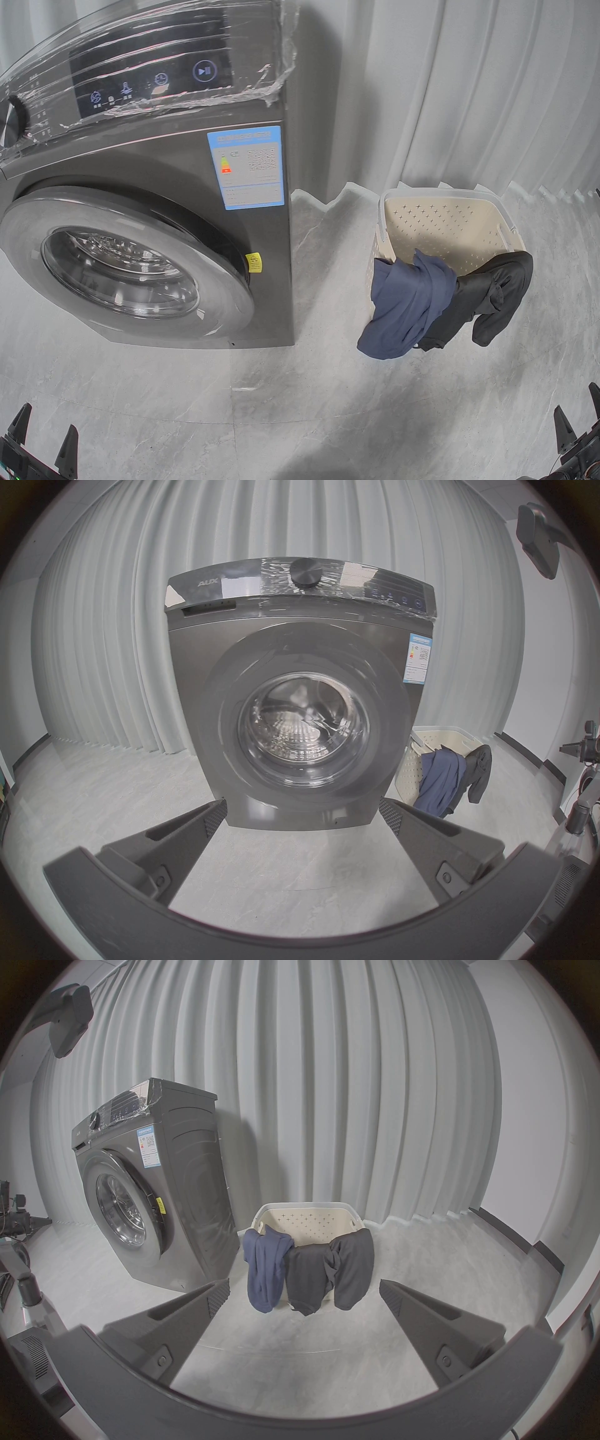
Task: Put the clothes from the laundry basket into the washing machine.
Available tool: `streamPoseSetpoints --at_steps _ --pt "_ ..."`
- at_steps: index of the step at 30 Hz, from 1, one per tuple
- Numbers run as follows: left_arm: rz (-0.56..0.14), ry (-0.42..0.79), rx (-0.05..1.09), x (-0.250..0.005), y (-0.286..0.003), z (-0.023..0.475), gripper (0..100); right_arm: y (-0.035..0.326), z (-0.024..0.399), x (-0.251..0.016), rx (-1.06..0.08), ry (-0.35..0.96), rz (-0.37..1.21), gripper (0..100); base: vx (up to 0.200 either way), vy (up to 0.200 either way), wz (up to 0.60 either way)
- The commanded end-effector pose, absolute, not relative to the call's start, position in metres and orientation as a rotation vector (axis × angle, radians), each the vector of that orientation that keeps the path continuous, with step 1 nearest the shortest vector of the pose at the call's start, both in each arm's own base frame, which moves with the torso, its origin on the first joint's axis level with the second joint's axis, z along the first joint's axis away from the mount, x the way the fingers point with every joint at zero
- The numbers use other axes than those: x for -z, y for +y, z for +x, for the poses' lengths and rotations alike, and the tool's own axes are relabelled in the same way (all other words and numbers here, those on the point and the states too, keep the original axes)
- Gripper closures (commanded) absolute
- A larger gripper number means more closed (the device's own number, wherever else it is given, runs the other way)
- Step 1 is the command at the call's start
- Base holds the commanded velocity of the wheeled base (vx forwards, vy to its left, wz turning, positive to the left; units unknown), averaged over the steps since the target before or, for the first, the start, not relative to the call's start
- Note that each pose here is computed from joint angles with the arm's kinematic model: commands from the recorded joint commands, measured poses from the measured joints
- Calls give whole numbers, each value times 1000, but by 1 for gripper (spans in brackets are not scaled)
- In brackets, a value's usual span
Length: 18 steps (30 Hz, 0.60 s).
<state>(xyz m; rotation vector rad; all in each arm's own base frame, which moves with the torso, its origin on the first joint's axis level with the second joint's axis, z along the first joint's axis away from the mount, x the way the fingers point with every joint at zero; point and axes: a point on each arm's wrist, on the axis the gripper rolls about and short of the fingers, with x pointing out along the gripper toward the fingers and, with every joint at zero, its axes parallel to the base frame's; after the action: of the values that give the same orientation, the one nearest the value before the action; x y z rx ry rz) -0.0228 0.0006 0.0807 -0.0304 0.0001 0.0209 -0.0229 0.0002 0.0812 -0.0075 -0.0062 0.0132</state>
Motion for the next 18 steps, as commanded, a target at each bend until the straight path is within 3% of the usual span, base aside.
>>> streamPoseSetpoints --at_steps 1,15,18 --pt "-31 1 -21 -76 1 -23 0 0 -22 -76 -14 -2 -8 0 0 0 0" --pt "-31 3 -20 -76 1 -23 0 0 -22 -76 -14 -2 -8 0 0 0 0" --pt "-31 1 -20 -76 1 -23 0 0 -22 -76 -14 0 -8 0 0 200 0"
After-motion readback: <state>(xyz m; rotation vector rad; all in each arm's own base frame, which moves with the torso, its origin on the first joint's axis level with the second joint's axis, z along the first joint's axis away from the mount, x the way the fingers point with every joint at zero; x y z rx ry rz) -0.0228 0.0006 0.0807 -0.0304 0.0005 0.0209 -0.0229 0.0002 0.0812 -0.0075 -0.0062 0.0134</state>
